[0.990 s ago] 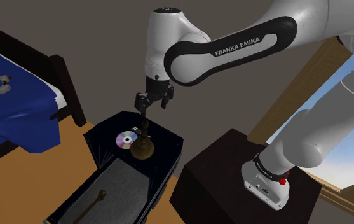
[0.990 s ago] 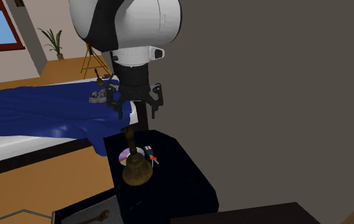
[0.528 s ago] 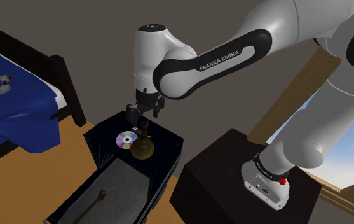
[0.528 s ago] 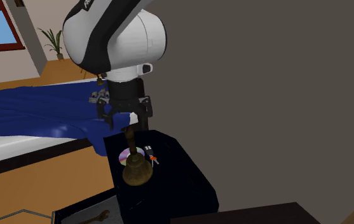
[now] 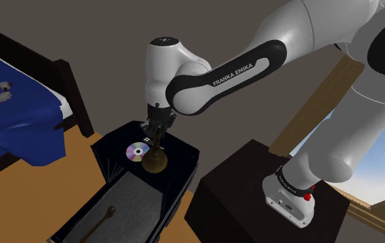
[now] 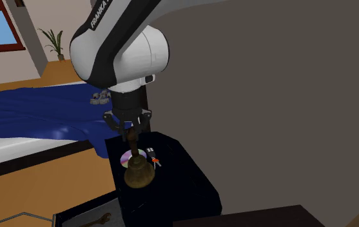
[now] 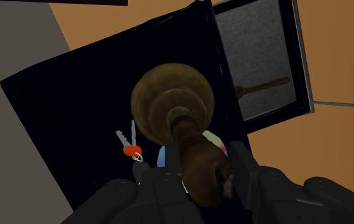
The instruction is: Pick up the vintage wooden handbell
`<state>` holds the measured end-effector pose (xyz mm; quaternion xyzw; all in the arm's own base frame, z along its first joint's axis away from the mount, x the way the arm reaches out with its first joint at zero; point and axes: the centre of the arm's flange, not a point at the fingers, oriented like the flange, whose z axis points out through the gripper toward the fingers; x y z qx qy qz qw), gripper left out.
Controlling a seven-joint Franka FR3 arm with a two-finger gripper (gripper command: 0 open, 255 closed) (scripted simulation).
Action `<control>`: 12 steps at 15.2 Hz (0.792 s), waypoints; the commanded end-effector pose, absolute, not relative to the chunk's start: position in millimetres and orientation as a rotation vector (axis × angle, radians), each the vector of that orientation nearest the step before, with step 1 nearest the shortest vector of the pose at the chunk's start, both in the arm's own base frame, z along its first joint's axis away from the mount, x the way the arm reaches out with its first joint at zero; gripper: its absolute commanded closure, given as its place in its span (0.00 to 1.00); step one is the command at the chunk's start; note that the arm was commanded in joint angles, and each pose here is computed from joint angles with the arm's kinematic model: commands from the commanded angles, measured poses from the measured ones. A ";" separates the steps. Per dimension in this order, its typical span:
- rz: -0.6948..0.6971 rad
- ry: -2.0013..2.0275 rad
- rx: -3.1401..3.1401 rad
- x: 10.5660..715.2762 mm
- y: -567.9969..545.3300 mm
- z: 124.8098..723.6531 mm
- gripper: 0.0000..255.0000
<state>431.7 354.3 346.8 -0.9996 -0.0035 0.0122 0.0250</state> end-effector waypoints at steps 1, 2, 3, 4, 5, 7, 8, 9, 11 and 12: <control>0.038 -0.011 -3.091 431.6 354.4 346.1 1.00; 0.038 -0.011 -3.091 431.6 354.5 346.0 1.00; 0.038 -0.011 -3.091 431.6 354.5 345.9 1.00; 0.038 -0.011 -3.091 431.6 354.5 346.0 1.00; 0.038 -0.011 -3.091 431.6 354.5 346.0 1.00; 0.038 -0.011 -3.091 431.7 354.1 347.0 1.00; 0.038 -0.011 -3.091 431.7 354.1 352.3 1.00; 0.038 -0.011 -3.091 431.7 354.1 357.6 1.00; 0.038 -0.011 -3.091 431.7 354.1 368.1 1.00; 0.038 -0.011 -3.091 431.7 354.1 373.4 1.00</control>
